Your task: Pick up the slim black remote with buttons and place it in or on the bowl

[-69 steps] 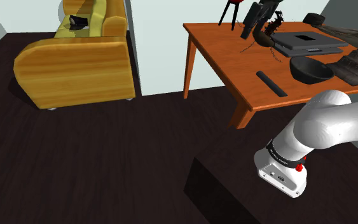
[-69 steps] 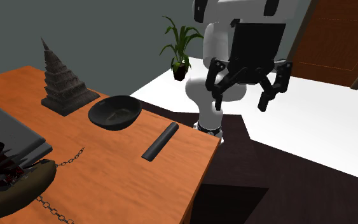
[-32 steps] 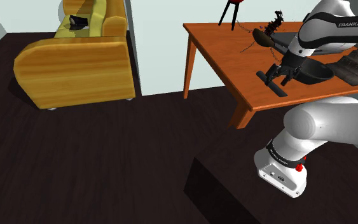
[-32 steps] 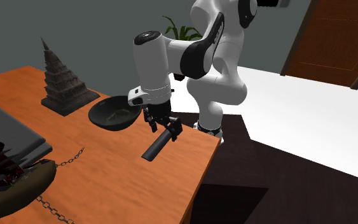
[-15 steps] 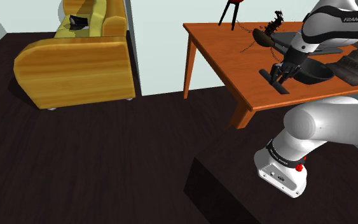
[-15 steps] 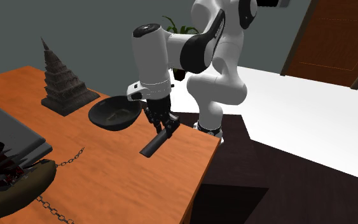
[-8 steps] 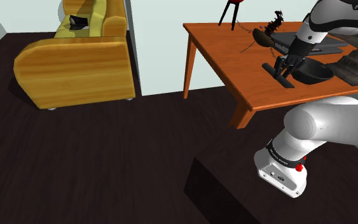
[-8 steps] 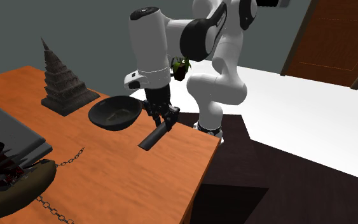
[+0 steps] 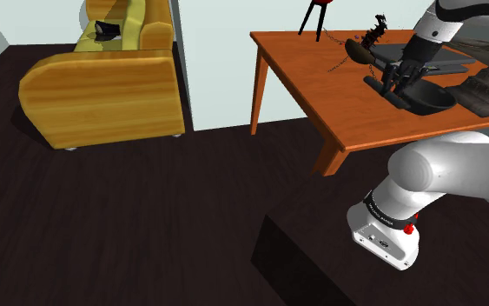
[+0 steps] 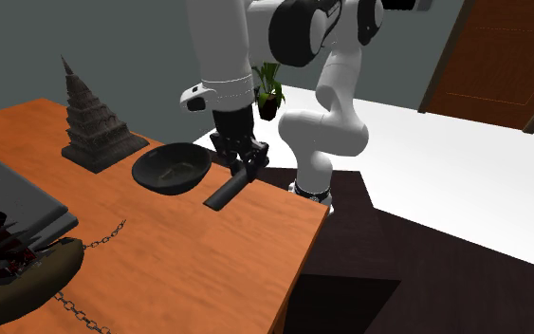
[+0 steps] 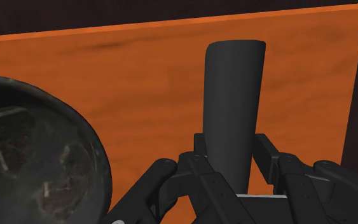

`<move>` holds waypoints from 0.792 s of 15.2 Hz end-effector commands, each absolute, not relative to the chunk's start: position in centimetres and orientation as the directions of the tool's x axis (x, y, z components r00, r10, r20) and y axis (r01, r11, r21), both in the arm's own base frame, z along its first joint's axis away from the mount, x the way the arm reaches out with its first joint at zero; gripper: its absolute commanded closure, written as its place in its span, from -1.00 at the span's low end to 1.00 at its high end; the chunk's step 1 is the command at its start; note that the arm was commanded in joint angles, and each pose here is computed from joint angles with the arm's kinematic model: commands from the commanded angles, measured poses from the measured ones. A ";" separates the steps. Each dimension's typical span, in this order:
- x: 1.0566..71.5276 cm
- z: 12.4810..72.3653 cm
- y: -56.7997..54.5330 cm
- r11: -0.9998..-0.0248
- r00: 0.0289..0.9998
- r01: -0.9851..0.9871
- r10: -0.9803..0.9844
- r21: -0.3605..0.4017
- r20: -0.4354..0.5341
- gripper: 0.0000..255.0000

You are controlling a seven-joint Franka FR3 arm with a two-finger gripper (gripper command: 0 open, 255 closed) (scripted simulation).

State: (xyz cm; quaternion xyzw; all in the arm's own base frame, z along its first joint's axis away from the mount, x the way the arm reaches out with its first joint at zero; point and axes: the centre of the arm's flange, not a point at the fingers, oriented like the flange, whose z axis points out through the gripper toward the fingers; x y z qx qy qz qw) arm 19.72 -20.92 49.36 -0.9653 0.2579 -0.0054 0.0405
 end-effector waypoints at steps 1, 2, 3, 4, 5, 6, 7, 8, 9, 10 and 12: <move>19.7 50.5 -20.9 -0.864 0.867 -0.497 -0.498 -0.081 -0.011 1.00; 19.7 51.0 -20.9 -0.864 0.867 -0.497 -0.498 -0.081 -0.011 1.00; 19.7 51.6 -20.9 -0.864 0.867 -0.497 -0.498 -0.081 -0.011 1.00; 19.7 52.1 -20.9 -0.864 0.867 -0.497 -0.498 -0.081 -0.011 1.00; 19.7 52.6 -20.9 -0.864 0.867 -0.497 -0.498 -0.081 -0.011 1.00; 19.7 53.2 -20.9 -0.864 0.867 -0.497 -0.498 -0.081 -0.011 1.00; 19.7 53.7 -20.9 -0.864 0.867 -0.497 -0.498 -0.081 -0.011 1.00; 19.7 54.2 -20.9 -0.864 0.867 -0.497 -0.498 -0.081 -0.011 1.00; 19.7 54.7 -20.9 -0.864 0.867 -0.497 -0.498 -0.081 -0.011 1.00; 19.7 55.3 -20.9 -0.864 0.867 -0.497 -0.498 -0.081 -0.011 1.00; 19.1 55.2 -22.1 -0.864 0.867 -0.497 -0.498 -0.081 -0.011 1.00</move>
